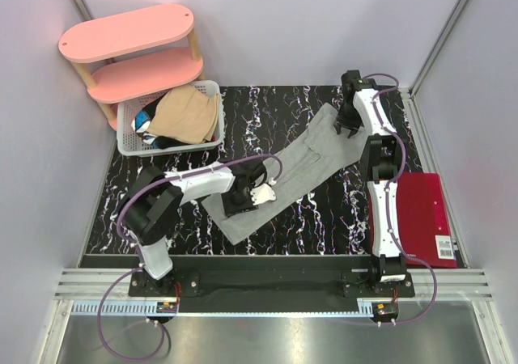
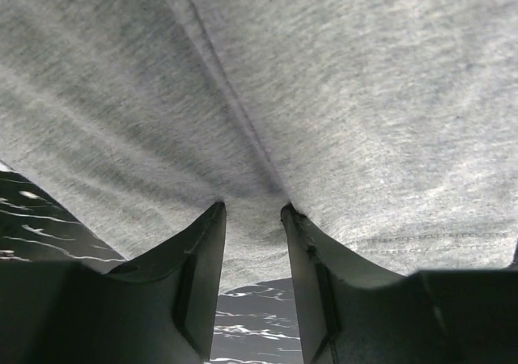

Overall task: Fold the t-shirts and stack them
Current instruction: Rotate the tshirt 60 degrees, then grab the bottom of the folded rectangular tshirt with right arm

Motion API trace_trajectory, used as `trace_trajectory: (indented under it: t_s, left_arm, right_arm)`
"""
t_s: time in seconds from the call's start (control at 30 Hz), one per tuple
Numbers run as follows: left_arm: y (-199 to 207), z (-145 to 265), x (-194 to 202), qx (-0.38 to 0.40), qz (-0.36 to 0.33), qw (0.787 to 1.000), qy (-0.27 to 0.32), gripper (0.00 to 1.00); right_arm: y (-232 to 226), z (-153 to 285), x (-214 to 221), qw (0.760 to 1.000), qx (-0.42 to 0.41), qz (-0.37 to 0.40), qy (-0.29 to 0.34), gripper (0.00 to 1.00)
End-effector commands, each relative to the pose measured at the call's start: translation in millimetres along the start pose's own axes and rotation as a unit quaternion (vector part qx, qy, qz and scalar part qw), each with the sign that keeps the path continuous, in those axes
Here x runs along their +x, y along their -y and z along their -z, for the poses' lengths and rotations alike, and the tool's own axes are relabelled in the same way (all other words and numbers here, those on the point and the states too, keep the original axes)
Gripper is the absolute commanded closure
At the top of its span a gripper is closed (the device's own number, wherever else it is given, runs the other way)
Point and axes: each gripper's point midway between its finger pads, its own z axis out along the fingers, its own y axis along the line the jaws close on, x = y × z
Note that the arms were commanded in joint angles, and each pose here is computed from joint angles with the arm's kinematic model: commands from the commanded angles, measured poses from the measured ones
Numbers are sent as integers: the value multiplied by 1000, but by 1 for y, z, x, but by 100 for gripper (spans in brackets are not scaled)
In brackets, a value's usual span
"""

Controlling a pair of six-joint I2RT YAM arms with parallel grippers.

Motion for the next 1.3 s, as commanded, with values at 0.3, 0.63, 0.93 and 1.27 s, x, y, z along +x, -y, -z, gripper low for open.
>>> trace_trajectory:
  t_s: [0.3,0.63,0.93,1.27]
  left_arm:
    - [76,15,6,121,26,992,23,59]
    - [-21,148,-32,-56,102,966,231,53]
    - [-139,223,83,-162,356,860,328,47]
    - [-158,124,142,-36,509,817,269,53]
  right_arm:
    - [-39,20,-31,993,-106,35,48,49]
    - [-68,148,-39,976,-79,79,186,21]
    - [-122,267,122,937,-119,249,214,21]
    - [-140,286,380,801,-180,552,146,21]
